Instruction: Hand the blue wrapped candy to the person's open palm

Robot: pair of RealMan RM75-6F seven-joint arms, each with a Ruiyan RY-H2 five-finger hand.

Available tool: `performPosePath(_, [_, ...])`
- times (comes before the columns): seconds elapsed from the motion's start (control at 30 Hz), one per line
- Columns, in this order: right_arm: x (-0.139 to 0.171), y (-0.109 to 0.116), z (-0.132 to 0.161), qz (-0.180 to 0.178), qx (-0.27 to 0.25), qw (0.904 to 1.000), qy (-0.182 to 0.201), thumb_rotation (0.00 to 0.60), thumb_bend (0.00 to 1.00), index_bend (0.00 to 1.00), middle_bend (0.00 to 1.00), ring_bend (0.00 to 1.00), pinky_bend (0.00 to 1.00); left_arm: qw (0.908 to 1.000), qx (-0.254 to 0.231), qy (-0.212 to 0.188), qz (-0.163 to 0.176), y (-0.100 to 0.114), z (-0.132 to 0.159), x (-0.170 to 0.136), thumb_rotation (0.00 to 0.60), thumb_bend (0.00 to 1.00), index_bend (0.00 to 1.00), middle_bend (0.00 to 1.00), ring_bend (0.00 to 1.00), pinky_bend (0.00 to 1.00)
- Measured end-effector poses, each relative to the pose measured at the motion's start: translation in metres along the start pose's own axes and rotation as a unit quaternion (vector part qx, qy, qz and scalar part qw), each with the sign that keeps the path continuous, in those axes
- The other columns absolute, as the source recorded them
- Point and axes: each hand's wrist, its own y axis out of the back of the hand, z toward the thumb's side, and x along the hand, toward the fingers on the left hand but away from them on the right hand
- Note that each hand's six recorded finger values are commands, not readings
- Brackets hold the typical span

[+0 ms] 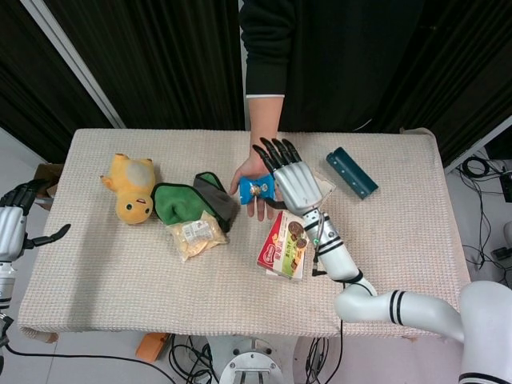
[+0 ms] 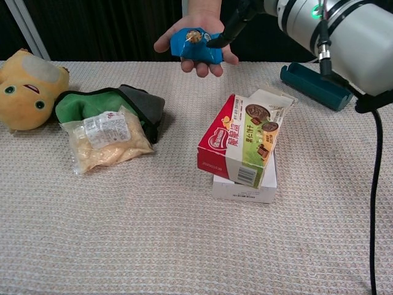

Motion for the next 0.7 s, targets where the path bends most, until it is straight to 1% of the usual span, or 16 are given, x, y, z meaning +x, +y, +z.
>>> performPosePath(0.07, [0.015,0.013,-0.012,-0.018,0.011,0.9998,-0.004,0.6,0.03,0.0,0.0,0.0,0.0,1.0,0.007,-0.004,0.004,0.001,0.002,-0.002,0.475,0.17,0.17,0.15,0.14,0.21])
performPosePath(0.13, [0.039,0.025,-0.034,-0.034,0.028,0.9989,-0.018,0.6,0.03,0.0,0.0,0.0,0.0,0.9998,0.016,-0.009,0.008,0.003,0.005,-0.007,0.476,0.17,0.17,0.15,0.14,0.21])
performPosePath(0.17, [0.052,0.028,-0.045,-0.036,0.036,0.9983,-0.028,0.6,0.03,0.0,0.0,0.0,0.0,0.9997,0.021,-0.01,0.009,0.004,0.006,-0.01,0.475,0.17,0.17,0.15,0.14,0.21])
performPosePath(0.2, [0.076,0.032,-0.066,-0.034,0.049,0.9971,-0.047,0.6,0.03,0.0,0.0,0.0,0.0,0.9996,0.026,-0.01,0.007,0.003,0.006,-0.016,0.476,0.17,0.17,0.15,0.14,0.21])
performPosePath(0.27, [0.102,0.034,-0.087,-0.027,0.06,0.9953,-0.071,0.6,0.03,0.0,0.0,0.0,0.0,0.9992,0.039,-0.007,0.001,0.002,0.006,-0.026,0.476,0.17,0.17,0.15,0.13,0.21])
performPosePath(0.3, [0.124,0.035,-0.105,-0.019,0.067,0.9933,-0.093,0.6,0.03,0.0,0.0,0.0,0.0,0.9989,0.047,-0.005,-0.003,0.002,0.005,-0.032,0.477,0.17,0.17,0.14,0.12,0.21])
performPosePath(0.37, [0.158,0.036,-0.13,-0.005,0.073,0.9891,-0.128,0.6,0.03,0.0,0.0,0.0,0.0,0.9977,0.066,0.002,-0.015,0.0,0.003,-0.047,0.477,0.17,0.16,0.12,0.11,0.21])
performPosePath(0.4, [0.18,0.036,-0.145,0.004,0.072,0.986,-0.15,0.6,0.03,0.0,0.0,0.0,0.0,0.9969,0.074,0.009,-0.026,-0.001,0.001,-0.058,0.478,0.17,0.15,0.12,0.1,0.21])
performPosePath(0.53, [0.243,0.037,-0.182,0.024,0.064,0.9752,-0.211,0.6,0.03,0.0,0.0,0.0,0.0,0.9934,0.091,0.031,-0.062,-0.003,-0.006,-0.093,0.479,0.17,0.15,0.11,0.1,0.21])
performPosePath(0.6, [0.274,0.037,-0.196,0.031,0.059,0.9695,-0.236,0.6,0.03,0.0,0.0,0.0,0.0,0.9926,0.098,0.036,-0.063,0.0,-0.008,-0.102,0.478,0.17,0.15,0.11,0.1,0.21])
performPosePath(0.7, [0.305,0.035,-0.205,0.04,0.058,0.9662,-0.248,0.6,0.03,0.0,0.0,0.0,0.0,0.9932,0.099,0.037,-0.048,0.003,-0.007,-0.112,0.482,0.17,0.15,0.11,0.1,0.2])
